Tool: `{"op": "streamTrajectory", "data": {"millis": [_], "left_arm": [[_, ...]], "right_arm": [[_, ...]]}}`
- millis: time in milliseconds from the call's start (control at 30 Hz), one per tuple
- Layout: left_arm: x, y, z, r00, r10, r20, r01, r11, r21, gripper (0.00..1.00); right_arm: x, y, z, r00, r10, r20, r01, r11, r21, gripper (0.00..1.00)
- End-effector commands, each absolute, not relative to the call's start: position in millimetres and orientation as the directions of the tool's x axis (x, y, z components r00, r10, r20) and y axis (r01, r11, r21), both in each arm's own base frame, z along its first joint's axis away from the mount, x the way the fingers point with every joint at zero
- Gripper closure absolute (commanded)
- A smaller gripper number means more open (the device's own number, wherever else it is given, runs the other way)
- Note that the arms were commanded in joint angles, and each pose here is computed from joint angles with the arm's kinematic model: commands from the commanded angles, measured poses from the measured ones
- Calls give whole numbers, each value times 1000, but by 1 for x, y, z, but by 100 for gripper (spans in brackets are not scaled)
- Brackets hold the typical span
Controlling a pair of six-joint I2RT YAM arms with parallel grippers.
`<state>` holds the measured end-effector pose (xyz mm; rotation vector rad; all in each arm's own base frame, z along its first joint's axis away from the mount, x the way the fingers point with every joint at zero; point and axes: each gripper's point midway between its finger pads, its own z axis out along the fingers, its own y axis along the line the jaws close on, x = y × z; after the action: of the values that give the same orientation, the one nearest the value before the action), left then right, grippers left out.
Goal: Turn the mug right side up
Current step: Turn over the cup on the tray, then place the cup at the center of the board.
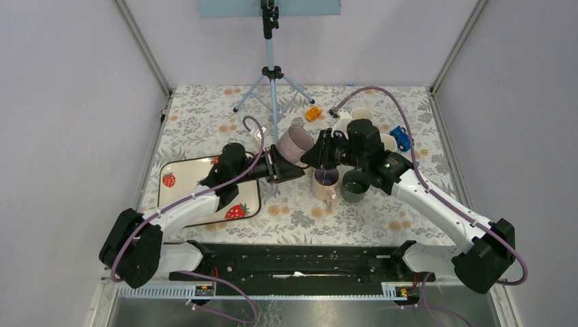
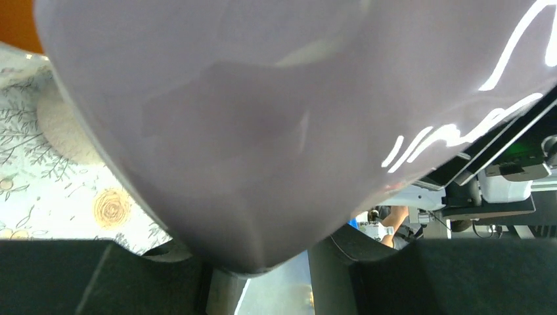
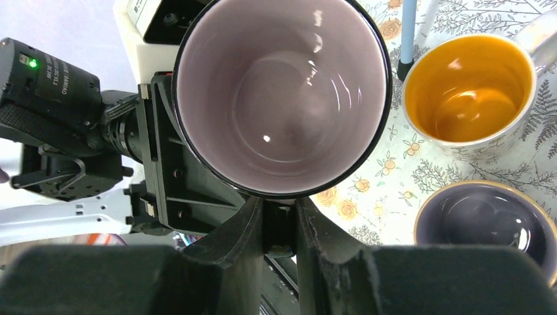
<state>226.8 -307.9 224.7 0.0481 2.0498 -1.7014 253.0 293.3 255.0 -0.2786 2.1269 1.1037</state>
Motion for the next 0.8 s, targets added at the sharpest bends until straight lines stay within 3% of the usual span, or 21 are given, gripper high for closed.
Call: {"op": "streamTrajectory", "data": {"millis": [0, 767], "left_arm": [[231, -299, 232, -830, -329, -451, 389, 239, -890, 59], [209, -280, 113, -894, -274, -355, 231, 398, -888, 59]], "right_arm": [[228, 317, 266, -683, 64, -728, -585, 549, 597, 100], [201, 336, 145, -639, -125, -759, -554, 760, 341, 100]]}}
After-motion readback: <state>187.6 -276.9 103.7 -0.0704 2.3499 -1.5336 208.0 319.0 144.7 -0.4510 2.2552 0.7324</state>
